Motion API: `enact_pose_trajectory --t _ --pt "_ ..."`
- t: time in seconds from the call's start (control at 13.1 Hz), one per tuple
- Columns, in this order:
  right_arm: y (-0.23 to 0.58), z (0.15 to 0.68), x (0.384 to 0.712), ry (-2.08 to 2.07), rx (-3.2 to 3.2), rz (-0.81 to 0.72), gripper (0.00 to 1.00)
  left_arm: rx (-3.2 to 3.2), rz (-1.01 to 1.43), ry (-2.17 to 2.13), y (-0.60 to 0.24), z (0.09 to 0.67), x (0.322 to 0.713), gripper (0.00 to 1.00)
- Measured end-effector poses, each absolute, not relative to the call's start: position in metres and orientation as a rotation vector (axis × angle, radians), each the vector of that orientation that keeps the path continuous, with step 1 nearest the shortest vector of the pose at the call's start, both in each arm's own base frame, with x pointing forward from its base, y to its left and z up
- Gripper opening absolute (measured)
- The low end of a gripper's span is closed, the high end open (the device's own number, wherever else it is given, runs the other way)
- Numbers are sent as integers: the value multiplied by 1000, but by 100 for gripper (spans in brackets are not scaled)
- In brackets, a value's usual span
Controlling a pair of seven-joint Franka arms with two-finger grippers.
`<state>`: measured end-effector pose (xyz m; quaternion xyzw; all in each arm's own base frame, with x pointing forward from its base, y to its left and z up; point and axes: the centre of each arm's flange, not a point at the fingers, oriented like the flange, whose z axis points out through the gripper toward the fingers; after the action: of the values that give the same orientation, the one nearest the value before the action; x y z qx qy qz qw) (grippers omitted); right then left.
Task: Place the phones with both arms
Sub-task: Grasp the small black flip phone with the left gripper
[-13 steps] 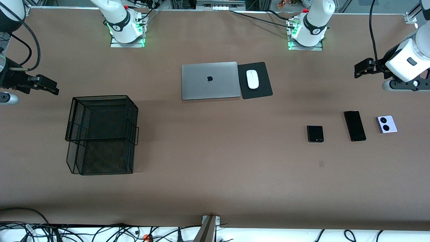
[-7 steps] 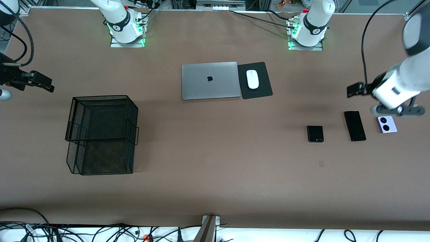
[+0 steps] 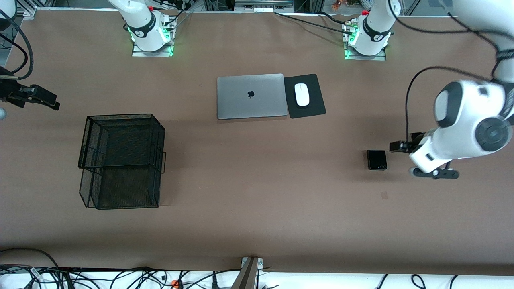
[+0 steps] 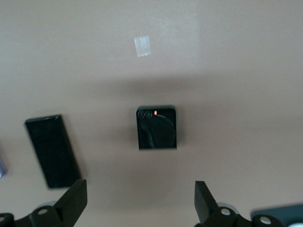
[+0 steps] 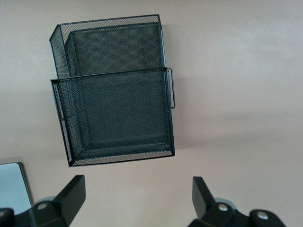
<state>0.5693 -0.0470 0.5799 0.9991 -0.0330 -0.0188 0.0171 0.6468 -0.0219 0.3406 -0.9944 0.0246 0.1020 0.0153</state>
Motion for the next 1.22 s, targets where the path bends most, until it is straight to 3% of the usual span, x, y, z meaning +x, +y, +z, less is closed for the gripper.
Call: enact_pose_trajectory --t 0.54,1.22 --pt "-47 577 570 -103 3105 -70 100 -3114 192 139 -21 216 614 100" --pt "-48 573 571 -102 3105 -79 100 -3122 120 147 -23 172 590 100"
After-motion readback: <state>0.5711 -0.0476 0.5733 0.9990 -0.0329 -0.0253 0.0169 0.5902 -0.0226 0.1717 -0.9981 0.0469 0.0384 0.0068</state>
